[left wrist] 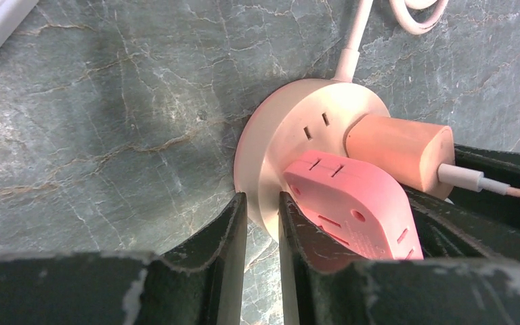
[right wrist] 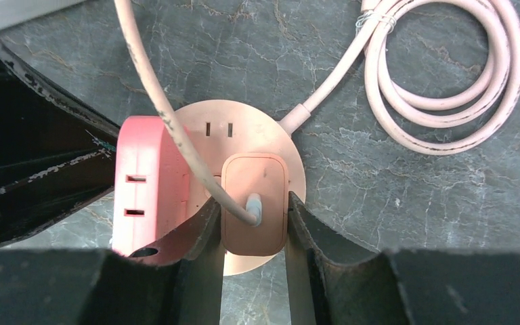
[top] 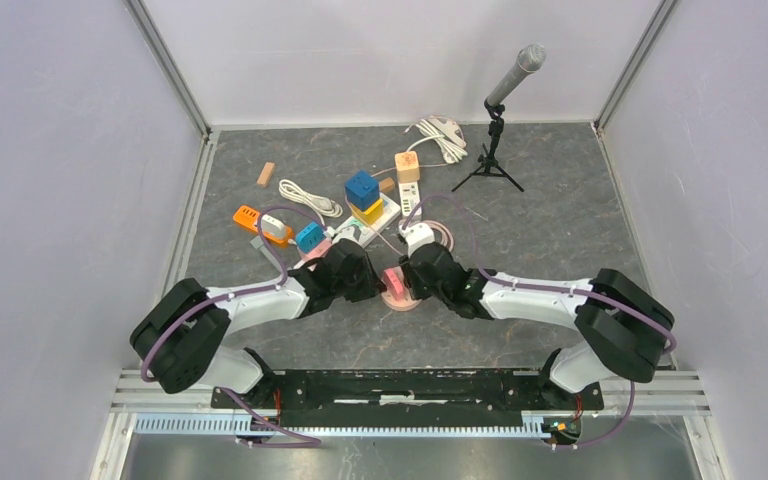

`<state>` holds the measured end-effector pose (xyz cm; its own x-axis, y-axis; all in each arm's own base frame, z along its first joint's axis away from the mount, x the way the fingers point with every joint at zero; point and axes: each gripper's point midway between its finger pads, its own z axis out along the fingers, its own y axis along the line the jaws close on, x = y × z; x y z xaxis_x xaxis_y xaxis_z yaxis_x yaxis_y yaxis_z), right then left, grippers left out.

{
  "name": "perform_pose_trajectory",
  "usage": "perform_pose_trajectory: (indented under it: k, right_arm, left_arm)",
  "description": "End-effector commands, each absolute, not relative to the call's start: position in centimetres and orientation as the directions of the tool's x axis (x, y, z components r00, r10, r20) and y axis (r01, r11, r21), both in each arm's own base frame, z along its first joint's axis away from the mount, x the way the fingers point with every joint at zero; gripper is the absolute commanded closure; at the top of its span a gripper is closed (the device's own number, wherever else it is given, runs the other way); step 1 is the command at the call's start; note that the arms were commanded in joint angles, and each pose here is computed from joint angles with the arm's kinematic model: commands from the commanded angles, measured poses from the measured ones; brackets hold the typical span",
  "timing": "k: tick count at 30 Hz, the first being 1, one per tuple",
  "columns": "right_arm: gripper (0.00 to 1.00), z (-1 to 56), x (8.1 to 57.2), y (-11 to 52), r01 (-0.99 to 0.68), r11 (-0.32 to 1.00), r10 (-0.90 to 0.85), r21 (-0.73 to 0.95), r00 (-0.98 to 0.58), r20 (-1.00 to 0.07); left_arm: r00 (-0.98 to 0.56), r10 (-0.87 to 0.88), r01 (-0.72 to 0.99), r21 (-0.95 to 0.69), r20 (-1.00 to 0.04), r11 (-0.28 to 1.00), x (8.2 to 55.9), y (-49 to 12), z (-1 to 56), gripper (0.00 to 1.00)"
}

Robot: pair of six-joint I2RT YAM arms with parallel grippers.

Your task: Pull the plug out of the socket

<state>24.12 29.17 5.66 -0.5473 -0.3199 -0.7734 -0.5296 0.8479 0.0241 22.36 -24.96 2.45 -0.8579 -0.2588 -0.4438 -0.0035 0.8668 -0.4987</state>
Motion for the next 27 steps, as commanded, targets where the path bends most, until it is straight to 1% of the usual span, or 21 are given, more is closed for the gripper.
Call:
perform_pose_trajectory:
  k: [1, 3, 8, 9, 13, 14, 16, 18, 23, 25, 27]
  right_arm:
    - [1.00, 12.3, 24.2, 33.6, -0.593, 0.734, -0.057, 0.331, -0.540, -0.840]
    - [1.00, 12.0, 24.1, 33.5, -0.592, 0.715, -0.038, 0.370, -0.562, -0.826]
    - [1.00, 11.3, 23.8, 33.6, -0.606, 0.708, -0.067, 0.362, -0.569, -0.820]
    - [1.00, 11.2, 23.9, 33.5, -0.609, 0.721, -0.090, 0.331, -0.555, -0.827]
    - [1.00, 10.8, 25.3, 31.7, -0.576, 0.815, -0.250, 0.061, -0.445, -0.860]
    - [1.00, 10.7, 25.6, 31.2, -0.564, 0.826, -0.270, 0.024, -0.432, -0.861]
    - [1.00, 10.7, 25.9, 30.8, -0.551, 0.835, -0.274, 0.003, -0.420, -0.865]
    - [1.00, 11.6, 25.8, 31.2, -0.570, 0.821, -0.243, 0.045, -0.419, -0.875]
    - [1.00, 14.0, 25.1, 32.9, -0.630, 0.729, -0.105, 0.268, -0.490, -0.865]
    - [1.00, 14.1, 24.9, 33.1, -0.626, 0.714, -0.087, 0.315, -0.525, -0.847]
    - [1.00, 13.5, 24.8, 33.3, -0.619, 0.714, -0.097, 0.326, -0.549, -0.830]
  left_arm:
    - [-0.962, -0.110, -0.092, -0.084, -0.248, 0.992, 14.6, -15.6, -6.1, 0.72]
    - [-0.962, -0.115, -0.096, -0.084, -0.249, 0.992, 14.6, -15.6, -6.1, 0.72]
    - [-0.960, -0.124, -0.109, -0.073, -0.250, 0.991, 14.6, -15.3, -6.1, 0.72]
    - [-0.960, -0.127, -0.113, -0.069, -0.251, 0.991, 14.6, -15.2, -6.1, 0.72]
    - [-0.958, -0.132, -0.121, -0.059, -0.255, 0.991, 14.7, -15.1, -6.0, 0.73]
    - [-0.958, -0.133, -0.124, -0.054, -0.255, 0.991, 14.6, -15.0, -6.0, 0.73]
    - [-0.958, -0.134, -0.126, -0.048, -0.255, 0.991, 14.6, -14.9, -6.0, 0.73]
    - [-0.957, -0.135, -0.128, -0.047, -0.257, 0.991, 14.7, -14.8, -5.9, 0.73]
    - [-0.956, -0.139, -0.132, -0.044, -0.257, 0.990, 14.7, -14.7, -5.9, 0.73]
    - [-0.956, -0.141, -0.134, -0.043, -0.257, 0.990, 14.6, -14.7, -5.9, 0.73]
    - [-0.956, -0.141, -0.134, -0.041, -0.257, 0.990, 14.6, -14.7, -5.9, 0.73]
